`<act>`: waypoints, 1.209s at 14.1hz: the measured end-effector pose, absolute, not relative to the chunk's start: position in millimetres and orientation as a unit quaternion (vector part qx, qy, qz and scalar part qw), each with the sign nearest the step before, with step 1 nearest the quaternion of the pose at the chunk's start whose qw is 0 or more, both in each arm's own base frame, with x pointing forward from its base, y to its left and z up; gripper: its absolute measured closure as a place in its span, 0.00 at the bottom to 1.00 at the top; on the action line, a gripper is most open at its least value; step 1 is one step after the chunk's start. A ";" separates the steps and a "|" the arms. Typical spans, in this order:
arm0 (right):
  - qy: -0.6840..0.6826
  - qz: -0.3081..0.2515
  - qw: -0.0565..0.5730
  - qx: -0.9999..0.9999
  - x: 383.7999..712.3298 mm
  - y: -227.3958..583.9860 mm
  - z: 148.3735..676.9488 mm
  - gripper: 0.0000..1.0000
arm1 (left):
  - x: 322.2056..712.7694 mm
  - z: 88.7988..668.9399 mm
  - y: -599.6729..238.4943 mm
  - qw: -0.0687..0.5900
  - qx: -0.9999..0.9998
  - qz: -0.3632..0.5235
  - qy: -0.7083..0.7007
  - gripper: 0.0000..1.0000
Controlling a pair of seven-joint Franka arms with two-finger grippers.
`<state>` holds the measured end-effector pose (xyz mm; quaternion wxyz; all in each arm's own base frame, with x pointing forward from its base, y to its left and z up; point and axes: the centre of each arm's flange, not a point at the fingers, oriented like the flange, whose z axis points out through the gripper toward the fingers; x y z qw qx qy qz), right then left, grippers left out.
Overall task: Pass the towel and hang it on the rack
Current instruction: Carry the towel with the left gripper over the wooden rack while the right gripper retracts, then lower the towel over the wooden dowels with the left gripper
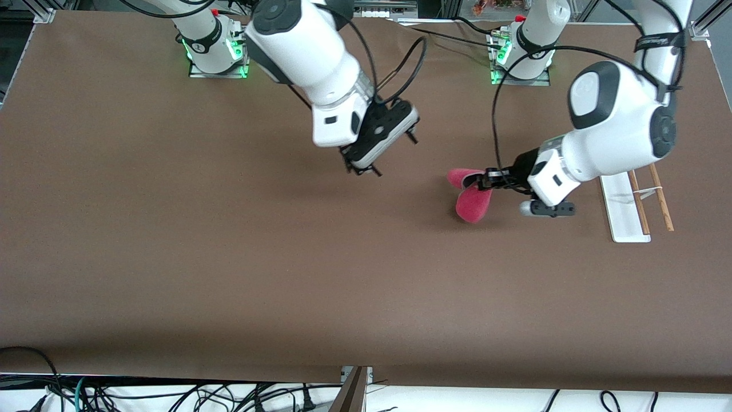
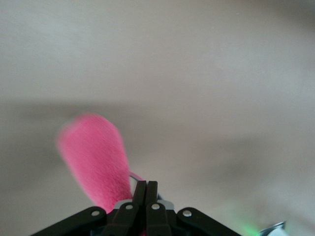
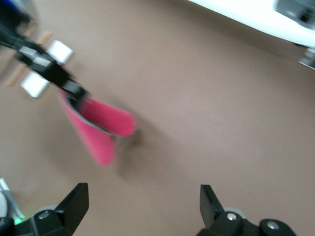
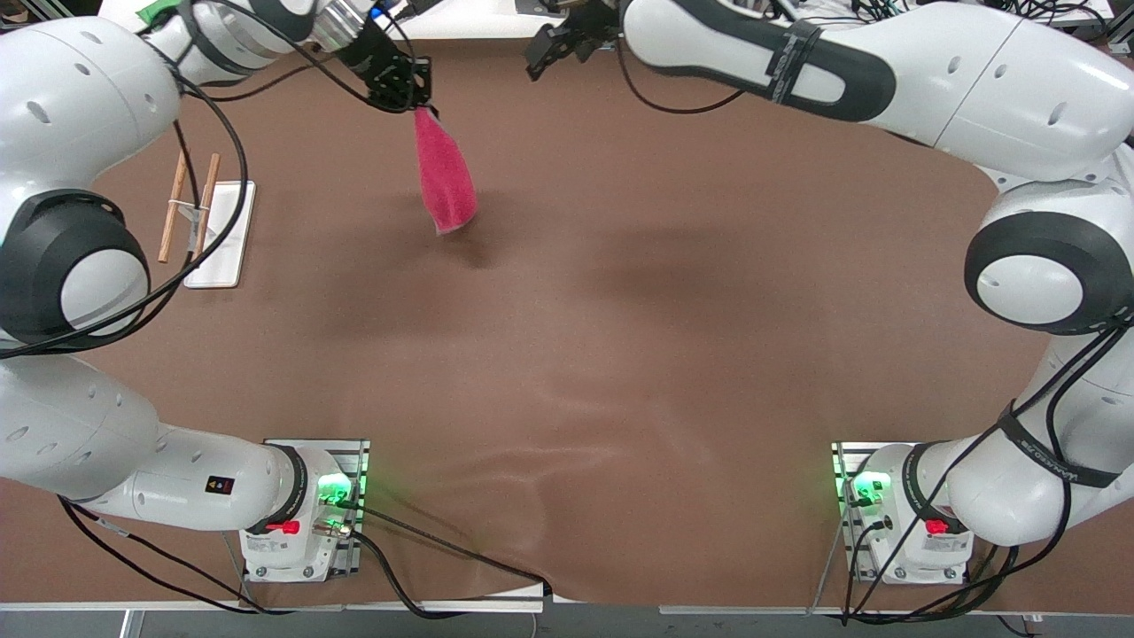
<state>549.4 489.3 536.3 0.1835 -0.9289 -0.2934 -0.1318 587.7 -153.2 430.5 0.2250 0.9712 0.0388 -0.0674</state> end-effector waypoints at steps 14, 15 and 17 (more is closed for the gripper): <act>-0.031 -0.076 0.027 -0.996 667.4 116.4 583.2 0.00 | 581.1 448.7 89.1 0.111 0.983 -0.116 -0.087 0.97; -0.017 -0.071 0.022 -0.997 666.5 94.7 582.5 0.00 | 581.0 444.3 110.7 0.105 0.982 -0.119 -0.098 0.97; -0.009 -0.044 0.004 -0.999 653.5 61.9 585.6 0.00 | 578.0 430.0 148.1 0.104 0.980 -0.126 -0.116 0.97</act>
